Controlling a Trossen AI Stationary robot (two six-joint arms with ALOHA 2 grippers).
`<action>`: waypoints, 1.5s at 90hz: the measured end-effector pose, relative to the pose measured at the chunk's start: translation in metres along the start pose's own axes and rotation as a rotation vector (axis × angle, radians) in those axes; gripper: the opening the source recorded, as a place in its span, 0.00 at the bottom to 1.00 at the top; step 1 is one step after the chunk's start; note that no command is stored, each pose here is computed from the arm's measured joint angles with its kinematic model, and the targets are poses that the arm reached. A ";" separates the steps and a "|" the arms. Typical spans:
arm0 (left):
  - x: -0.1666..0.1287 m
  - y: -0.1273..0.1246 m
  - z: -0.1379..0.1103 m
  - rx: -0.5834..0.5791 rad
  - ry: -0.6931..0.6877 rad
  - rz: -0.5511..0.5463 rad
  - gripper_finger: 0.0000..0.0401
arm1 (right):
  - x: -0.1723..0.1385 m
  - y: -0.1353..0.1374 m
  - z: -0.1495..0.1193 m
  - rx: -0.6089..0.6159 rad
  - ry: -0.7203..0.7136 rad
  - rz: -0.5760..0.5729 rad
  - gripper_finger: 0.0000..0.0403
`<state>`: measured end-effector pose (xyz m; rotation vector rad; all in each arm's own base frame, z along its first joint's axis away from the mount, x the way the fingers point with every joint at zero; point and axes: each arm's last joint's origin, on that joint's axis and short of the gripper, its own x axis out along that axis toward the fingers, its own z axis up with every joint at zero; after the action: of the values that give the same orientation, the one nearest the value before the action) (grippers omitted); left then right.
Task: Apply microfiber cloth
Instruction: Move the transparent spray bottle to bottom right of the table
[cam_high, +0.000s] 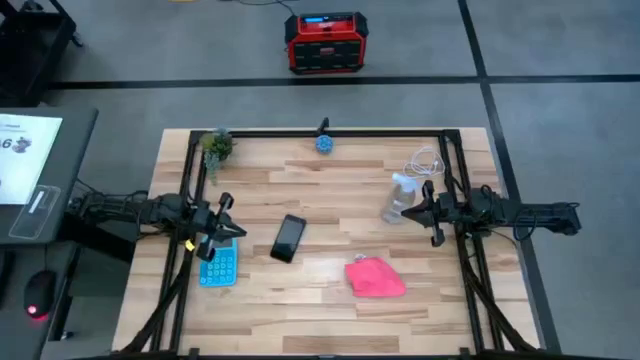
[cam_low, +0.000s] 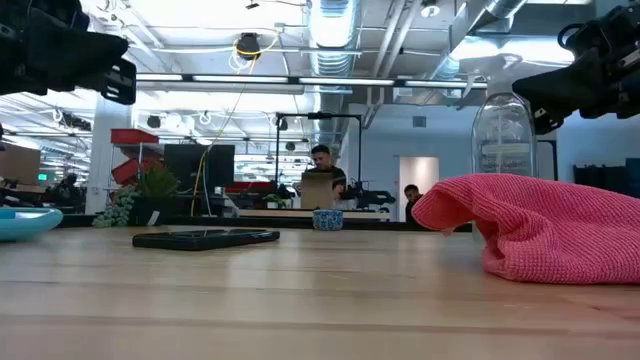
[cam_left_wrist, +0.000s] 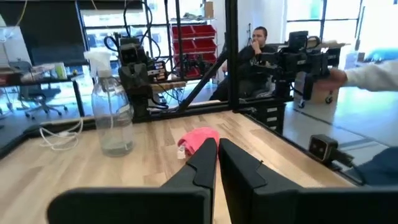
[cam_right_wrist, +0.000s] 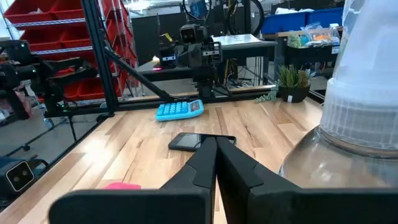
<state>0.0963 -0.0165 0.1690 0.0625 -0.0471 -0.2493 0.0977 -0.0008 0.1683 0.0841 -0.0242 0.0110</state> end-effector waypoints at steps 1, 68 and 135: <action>0.000 0.000 0.000 -0.001 0.000 0.000 0.00 | 0.000 0.000 0.000 -0.004 -0.001 0.000 0.00; 0.000 0.005 -0.001 -0.118 0.003 0.179 0.00 | -0.022 0.012 0.133 -0.096 -0.156 -0.099 0.16; -0.001 0.009 0.000 -0.140 -0.007 0.308 0.00 | 0.055 -0.008 0.140 0.085 0.648 -0.550 0.30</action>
<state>0.0971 -0.0077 0.1694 -0.0845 -0.0459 0.0551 0.1495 -0.0200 0.3083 0.1671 0.6480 -0.5109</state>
